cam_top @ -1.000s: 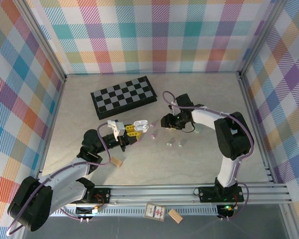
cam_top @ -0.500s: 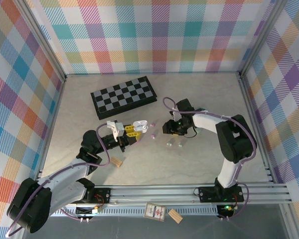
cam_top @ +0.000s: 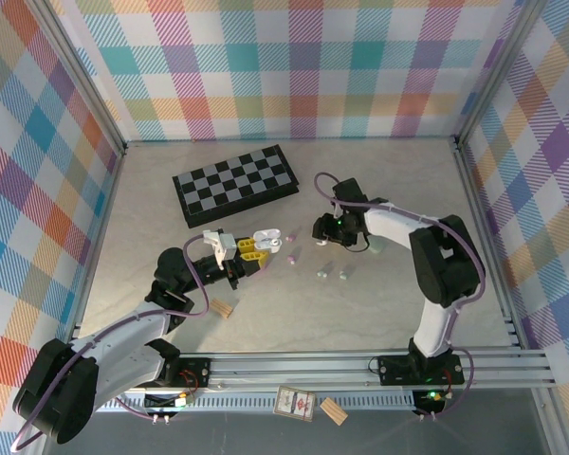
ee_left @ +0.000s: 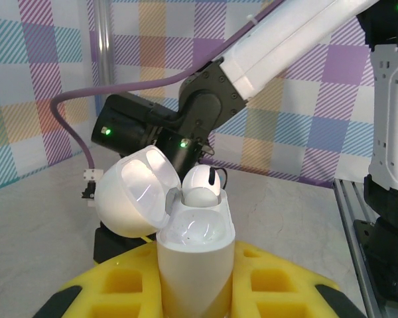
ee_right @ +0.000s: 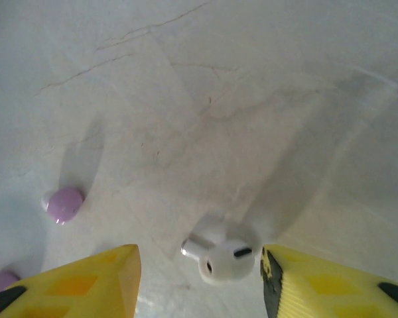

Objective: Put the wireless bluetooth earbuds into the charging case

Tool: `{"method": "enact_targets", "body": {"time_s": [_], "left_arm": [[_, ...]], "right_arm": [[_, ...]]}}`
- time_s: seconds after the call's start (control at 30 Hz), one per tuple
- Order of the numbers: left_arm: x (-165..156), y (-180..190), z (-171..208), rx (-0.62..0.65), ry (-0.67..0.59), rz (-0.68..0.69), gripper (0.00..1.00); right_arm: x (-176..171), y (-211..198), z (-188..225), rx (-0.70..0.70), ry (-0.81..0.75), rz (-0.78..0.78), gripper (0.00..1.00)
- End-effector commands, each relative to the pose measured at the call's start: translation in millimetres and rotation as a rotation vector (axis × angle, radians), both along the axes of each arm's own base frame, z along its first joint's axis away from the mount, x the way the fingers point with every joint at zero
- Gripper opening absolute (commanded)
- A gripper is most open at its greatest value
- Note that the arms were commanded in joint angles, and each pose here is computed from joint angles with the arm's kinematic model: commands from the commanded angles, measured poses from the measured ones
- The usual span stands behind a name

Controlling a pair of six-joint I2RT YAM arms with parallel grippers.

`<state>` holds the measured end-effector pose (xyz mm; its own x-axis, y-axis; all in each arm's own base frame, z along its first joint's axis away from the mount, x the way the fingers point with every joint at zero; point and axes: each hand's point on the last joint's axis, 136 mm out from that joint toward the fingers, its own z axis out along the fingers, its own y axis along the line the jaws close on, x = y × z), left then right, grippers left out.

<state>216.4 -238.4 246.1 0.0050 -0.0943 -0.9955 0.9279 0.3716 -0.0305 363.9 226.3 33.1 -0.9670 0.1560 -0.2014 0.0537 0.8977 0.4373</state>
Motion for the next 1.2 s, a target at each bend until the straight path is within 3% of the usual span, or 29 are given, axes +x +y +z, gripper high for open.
{"method": "enact_targets", "body": {"time_s": [0.0,0.4,0.73,0.97,1.17], "left_arm": [[-3.7,3.1,8.6,-0.009,-0.058,0.001,0.04],[-1.7,1.8,6.3,-0.005,-0.059,-0.001,0.04],[-0.5,2.8,6.4,-0.003,-0.058,0.01,0.04],[0.0,2.8,7.2,0.001,-0.057,0.012,0.04],[0.7,3.1,9.5,0.004,-0.063,0.018,0.04]], "right_arm": [[-3.5,2.1,-6.6,0.022,0.073,-0.057,0.47],[-6.0,2.3,-11.8,0.019,0.087,-0.047,0.33],[-14.4,-4.7,-5.4,-0.084,0.015,0.133,0.28],[-28.8,-12.3,5.4,-0.152,-0.09,0.337,0.29],[-43.2,-29.9,-3.2,-0.217,-0.125,0.373,0.35]]}}
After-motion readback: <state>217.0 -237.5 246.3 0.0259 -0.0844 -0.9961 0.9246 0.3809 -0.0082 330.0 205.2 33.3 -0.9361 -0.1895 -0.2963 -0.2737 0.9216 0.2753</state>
